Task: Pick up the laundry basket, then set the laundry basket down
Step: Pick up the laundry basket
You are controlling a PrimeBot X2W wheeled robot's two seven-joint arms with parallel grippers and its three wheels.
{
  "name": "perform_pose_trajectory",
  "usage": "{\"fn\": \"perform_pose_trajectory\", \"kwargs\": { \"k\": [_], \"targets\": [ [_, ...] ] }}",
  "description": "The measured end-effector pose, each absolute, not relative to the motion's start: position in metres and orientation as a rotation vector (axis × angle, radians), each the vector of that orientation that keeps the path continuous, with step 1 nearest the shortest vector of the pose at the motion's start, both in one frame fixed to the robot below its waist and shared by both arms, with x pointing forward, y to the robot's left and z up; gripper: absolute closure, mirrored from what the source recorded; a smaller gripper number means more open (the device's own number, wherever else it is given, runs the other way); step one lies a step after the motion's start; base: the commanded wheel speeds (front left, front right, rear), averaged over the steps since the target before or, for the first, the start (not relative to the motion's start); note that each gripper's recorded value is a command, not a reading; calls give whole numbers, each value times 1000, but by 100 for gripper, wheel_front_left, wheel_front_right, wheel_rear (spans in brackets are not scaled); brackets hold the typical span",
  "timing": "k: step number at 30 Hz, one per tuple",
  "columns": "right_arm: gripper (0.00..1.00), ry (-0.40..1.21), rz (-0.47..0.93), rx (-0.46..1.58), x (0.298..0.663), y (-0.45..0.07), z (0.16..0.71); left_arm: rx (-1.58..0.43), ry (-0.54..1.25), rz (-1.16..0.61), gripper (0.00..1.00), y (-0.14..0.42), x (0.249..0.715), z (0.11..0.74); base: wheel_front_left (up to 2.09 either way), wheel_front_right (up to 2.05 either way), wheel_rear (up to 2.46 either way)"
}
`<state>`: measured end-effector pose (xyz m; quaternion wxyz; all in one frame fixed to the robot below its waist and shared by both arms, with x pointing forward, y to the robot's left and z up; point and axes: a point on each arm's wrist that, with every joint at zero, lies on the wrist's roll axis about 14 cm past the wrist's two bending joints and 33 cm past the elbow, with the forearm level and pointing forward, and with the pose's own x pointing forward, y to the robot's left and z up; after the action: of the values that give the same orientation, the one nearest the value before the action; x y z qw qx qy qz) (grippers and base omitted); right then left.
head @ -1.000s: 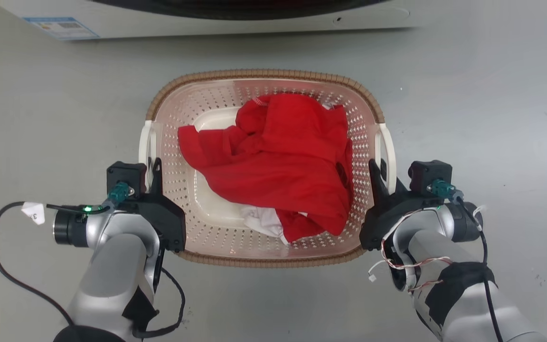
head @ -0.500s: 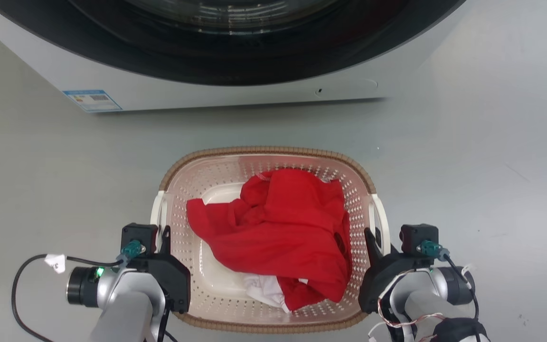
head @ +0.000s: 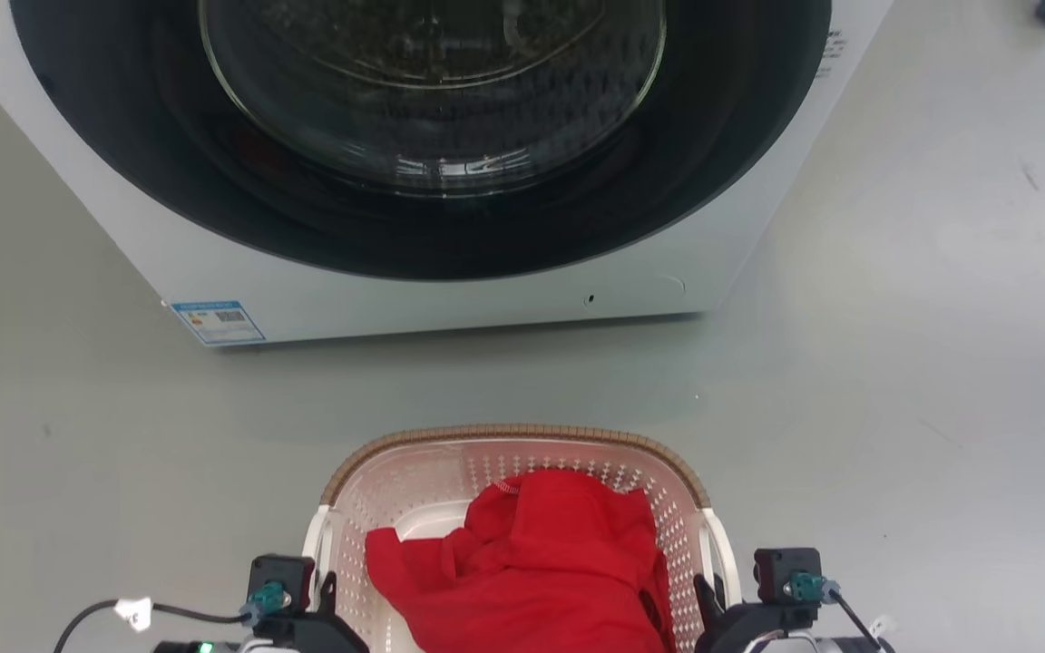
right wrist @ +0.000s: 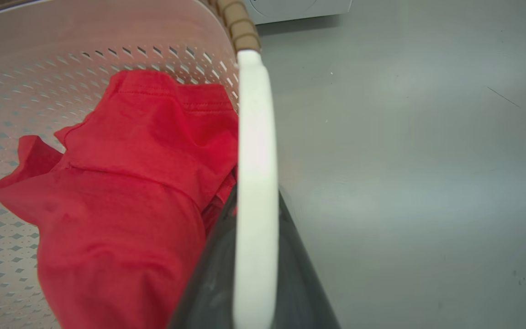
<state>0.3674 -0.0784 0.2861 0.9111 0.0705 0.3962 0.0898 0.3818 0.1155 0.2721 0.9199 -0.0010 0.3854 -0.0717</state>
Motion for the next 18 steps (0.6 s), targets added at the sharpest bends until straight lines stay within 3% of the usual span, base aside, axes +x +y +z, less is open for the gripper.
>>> {"fn": "perform_pose_trajectory", "kwargs": {
  "k": [18],
  "targets": [
    [100, 861, 195, 143, 314, -79, 306, -4, 798, -179, 100, 109, 333, 296, 0, 0, 0]
  ]
}}
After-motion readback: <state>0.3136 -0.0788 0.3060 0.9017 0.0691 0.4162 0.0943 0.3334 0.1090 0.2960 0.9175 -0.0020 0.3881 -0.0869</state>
